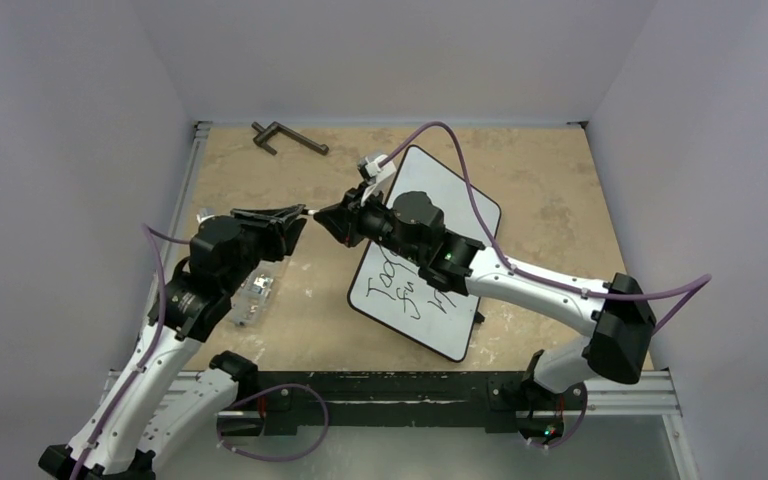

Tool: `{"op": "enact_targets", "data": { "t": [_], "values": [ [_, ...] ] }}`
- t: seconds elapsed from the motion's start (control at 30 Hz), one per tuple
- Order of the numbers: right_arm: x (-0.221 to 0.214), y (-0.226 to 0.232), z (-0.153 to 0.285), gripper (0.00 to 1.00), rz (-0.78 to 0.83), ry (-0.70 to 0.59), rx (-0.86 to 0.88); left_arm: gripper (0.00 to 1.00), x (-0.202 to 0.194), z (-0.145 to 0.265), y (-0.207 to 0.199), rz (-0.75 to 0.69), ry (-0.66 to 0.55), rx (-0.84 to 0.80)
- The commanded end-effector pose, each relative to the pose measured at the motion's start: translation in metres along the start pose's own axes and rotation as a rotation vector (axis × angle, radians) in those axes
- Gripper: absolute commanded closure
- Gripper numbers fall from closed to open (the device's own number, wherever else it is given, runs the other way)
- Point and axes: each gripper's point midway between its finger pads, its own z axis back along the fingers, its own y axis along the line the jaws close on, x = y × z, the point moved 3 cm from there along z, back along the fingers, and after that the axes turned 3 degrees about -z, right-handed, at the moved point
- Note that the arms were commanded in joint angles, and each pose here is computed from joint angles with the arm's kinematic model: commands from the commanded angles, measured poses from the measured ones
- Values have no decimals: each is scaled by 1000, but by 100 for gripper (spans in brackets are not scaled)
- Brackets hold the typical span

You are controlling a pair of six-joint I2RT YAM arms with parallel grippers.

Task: Write a sentence on the whiteboard
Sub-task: Pass from the right arm to the left

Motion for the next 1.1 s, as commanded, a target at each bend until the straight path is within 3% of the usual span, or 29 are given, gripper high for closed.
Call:
{"op": "enact_targets", "data": {
  "t": [0.0,0.23,0.43,0.63,0.77,0.93,1.0,1.03,1.07],
  "values": [
    [27,24,11,100,40,-84,123,68,-7,3,-22,20,36,-66],
    [19,27,14,100,76,-73,177,77,-9,0,-23,29,51,-66],
    [11,27,11,100,100,-55,202,97,-10,0,-23,35,55,-65],
    [6,28,7,99,115,-27,210,100,-11,0,-22,37,62,-61],
    [8,24,9,69,127,-23,179,100,-8,1,-21,33,48,-62],
    [19,19,21,43,150,-26,128,100,-4,3,-15,30,28,-58],
    [24,19,27,13,162,-20,113,100,-1,5,-13,28,13,-59],
    [26,18,30,4,168,-17,107,100,1,6,-12,24,3,-60],
    [29,18,33,2,171,-15,97,100,3,7,-10,17,-10,-56]
  ]
}}
